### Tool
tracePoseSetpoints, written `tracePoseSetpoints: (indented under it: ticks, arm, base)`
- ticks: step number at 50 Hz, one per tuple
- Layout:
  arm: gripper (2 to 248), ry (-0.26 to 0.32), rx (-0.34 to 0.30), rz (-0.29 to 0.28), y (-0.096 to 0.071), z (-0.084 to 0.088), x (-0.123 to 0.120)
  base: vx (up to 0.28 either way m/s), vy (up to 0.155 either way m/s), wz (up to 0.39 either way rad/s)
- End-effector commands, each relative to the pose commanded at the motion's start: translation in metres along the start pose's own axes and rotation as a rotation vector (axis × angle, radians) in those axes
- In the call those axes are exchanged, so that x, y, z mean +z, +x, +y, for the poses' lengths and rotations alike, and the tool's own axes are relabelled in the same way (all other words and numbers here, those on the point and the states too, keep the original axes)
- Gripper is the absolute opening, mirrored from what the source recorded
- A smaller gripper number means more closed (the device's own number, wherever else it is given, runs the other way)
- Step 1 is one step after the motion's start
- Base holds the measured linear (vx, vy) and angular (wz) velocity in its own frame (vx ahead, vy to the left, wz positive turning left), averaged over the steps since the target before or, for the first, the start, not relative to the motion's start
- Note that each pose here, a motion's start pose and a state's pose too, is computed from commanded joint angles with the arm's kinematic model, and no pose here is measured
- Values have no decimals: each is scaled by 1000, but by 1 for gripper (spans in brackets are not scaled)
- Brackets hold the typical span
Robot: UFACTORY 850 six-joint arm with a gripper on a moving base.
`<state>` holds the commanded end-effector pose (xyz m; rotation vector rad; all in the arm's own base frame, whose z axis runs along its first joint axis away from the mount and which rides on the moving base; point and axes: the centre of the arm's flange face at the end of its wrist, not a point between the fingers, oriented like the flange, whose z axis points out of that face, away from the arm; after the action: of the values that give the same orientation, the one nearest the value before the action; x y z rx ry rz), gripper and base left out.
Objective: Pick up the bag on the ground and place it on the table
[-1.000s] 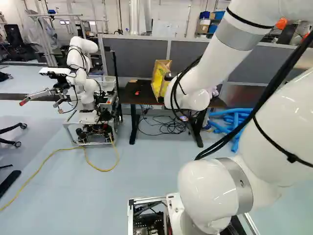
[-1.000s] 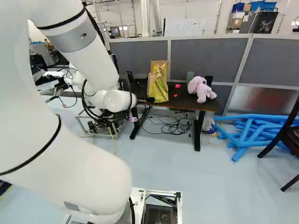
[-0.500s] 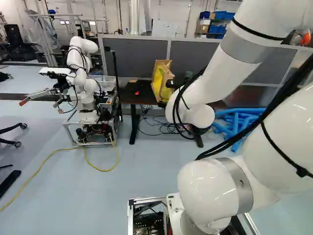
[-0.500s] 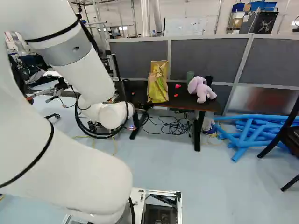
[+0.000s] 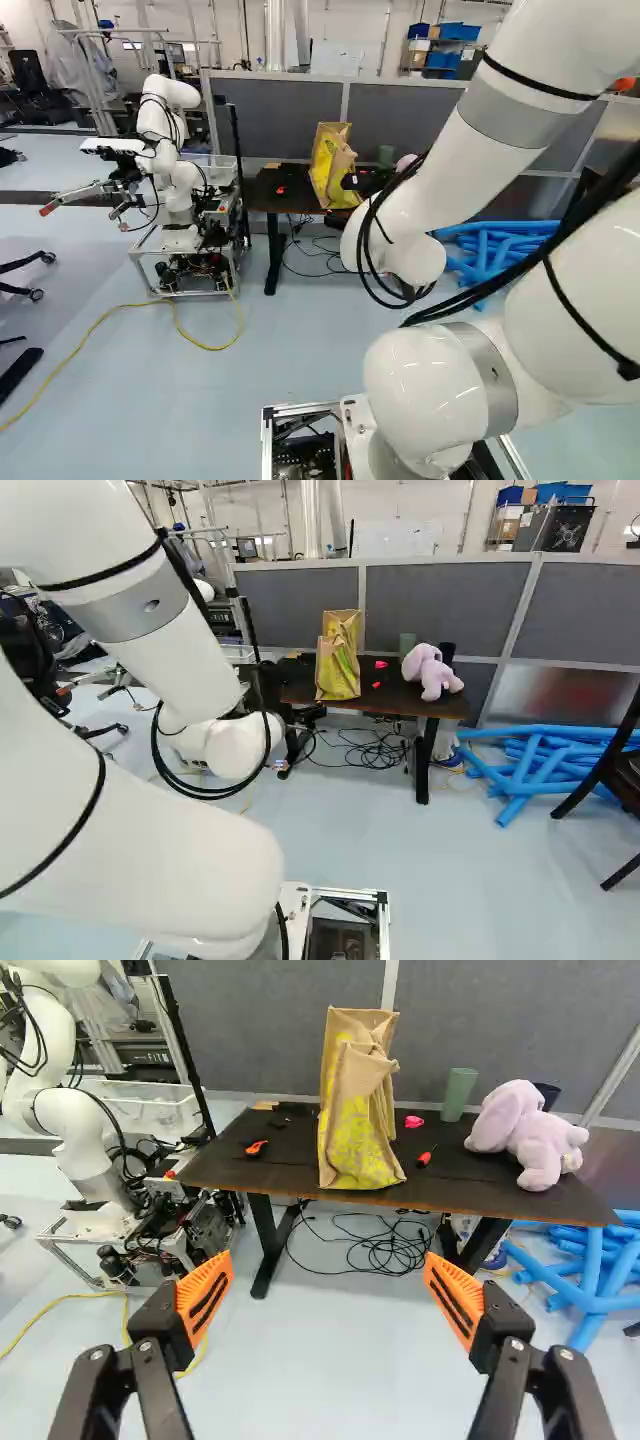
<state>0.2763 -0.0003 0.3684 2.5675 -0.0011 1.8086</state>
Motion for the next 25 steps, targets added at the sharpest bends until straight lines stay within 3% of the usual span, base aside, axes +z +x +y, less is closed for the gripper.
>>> tracePoseSetpoints:
  ticks: [25]
  arm:
    - [247, 1, 0, 12, -5, 0, -5]
  base:
    - [0, 0, 0]
